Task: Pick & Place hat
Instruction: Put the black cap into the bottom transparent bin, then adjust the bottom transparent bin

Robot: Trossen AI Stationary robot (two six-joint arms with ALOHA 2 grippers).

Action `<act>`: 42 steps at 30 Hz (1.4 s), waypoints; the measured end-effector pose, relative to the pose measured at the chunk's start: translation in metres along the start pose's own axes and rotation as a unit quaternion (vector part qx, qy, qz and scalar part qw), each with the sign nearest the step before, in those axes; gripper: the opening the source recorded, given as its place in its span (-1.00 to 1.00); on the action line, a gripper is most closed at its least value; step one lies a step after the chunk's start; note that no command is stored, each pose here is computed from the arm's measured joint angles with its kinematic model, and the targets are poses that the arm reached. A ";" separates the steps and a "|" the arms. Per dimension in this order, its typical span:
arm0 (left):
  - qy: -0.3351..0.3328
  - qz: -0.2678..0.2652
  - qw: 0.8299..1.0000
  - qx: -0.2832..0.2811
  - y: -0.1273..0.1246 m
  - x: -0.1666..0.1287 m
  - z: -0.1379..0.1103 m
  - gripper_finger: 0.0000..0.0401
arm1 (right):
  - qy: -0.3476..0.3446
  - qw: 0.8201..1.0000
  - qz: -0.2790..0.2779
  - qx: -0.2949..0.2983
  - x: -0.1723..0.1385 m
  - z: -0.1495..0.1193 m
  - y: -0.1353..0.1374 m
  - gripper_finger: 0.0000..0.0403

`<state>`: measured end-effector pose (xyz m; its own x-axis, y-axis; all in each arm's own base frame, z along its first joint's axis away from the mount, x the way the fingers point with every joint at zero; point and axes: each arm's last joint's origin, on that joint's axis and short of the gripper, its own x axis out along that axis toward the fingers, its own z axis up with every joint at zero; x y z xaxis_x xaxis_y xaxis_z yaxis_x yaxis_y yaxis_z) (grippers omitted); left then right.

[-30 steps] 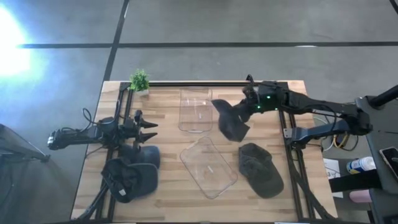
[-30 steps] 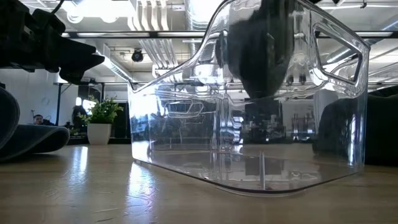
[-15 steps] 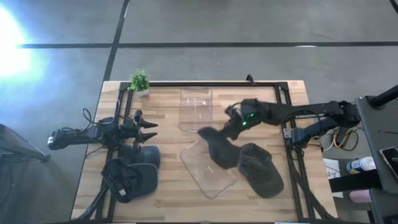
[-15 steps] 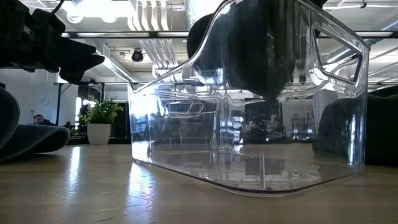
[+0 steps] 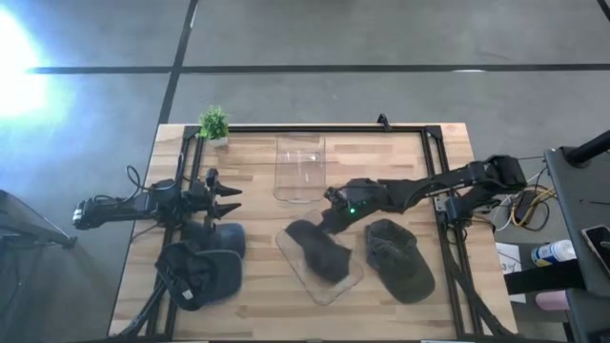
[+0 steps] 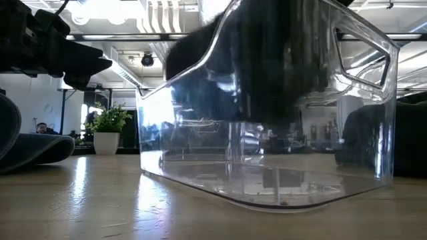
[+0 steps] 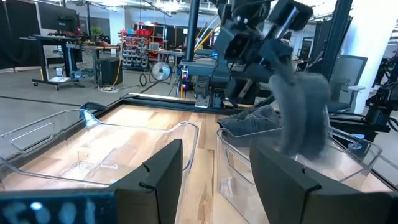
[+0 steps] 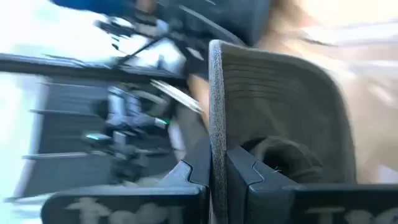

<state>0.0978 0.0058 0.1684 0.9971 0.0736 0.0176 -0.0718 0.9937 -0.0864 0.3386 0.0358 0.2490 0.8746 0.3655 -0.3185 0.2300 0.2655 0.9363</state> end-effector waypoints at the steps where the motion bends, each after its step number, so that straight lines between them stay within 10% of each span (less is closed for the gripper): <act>1: 0.000 0.000 1.000 0.000 0.000 0.000 0.000 -0.10 | -0.016 1.000 0.024 0.004 0.002 0.000 0.004 -0.94; 5: 0.000 0.000 1.000 0.000 0.000 0.000 0.000 -0.10 | -0.036 0.998 0.059 0.005 0.004 -0.002 0.010 -0.94; 25: 0.000 0.000 1.000 0.000 0.000 0.000 0.000 -0.10 | -0.024 0.983 -0.164 0.078 0.044 -0.054 -0.054 -0.74; 42: 0.003 0.000 1.000 0.000 0.000 0.000 -0.001 -0.10 | -0.036 0.971 -0.229 -0.053 0.007 -0.056 0.008 -0.04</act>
<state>0.0982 0.0058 0.1678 0.9973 0.0732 0.0106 -0.0720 0.9937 -0.0862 0.3226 0.0903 0.2458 0.7200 0.1252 -0.6826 0.5597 0.4768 0.6778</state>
